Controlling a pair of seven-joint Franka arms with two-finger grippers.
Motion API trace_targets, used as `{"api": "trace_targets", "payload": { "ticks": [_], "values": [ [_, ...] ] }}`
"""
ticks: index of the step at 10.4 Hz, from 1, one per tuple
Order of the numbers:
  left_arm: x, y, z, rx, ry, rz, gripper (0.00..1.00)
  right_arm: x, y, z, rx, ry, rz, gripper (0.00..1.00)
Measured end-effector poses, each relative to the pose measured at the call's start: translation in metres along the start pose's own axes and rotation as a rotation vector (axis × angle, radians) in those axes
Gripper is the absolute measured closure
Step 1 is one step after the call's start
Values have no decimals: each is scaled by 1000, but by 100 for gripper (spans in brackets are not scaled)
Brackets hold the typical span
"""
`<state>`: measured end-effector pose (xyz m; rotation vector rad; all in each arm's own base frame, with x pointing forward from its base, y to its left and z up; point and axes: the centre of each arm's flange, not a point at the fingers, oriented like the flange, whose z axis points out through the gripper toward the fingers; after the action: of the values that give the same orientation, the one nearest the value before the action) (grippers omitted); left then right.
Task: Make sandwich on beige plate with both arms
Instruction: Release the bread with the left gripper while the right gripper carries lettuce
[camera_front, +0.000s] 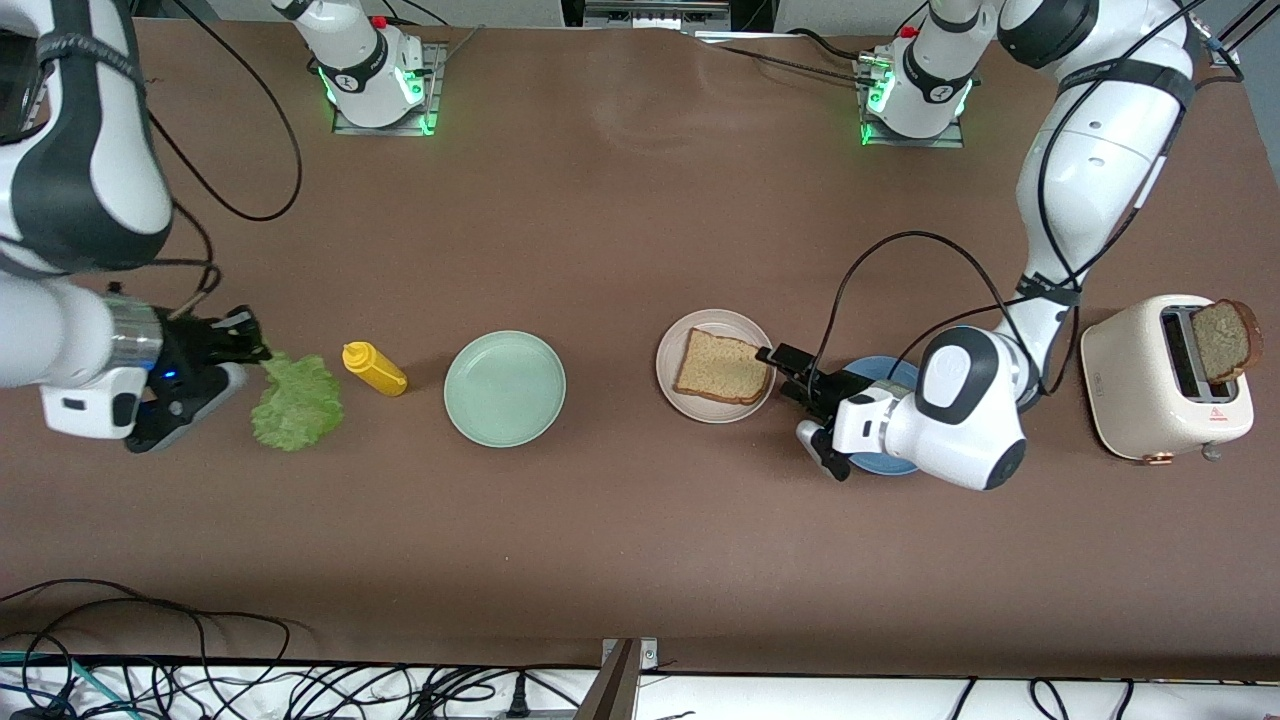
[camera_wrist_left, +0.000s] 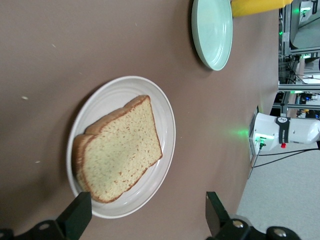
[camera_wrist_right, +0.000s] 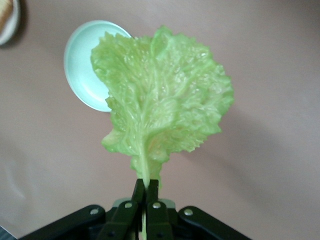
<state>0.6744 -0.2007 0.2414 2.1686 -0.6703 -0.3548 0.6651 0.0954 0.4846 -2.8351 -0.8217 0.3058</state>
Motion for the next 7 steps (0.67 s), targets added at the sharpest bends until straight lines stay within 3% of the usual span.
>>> {"api": "trace_targets", "payload": {
  "ticks": [1, 3, 7],
  "values": [
    [-4, 3, -20, 43, 5, 6, 0, 7, -22, -1, 7, 3, 44, 96],
    [-11, 25, -62, 198, -11, -23, 0, 20, -57, 3, 16, -2, 130, 96],
    [-41, 130, -146, 530, -41, -135, 0, 71, -148, 44, 11, 27, 262, 96]
  ]
}}
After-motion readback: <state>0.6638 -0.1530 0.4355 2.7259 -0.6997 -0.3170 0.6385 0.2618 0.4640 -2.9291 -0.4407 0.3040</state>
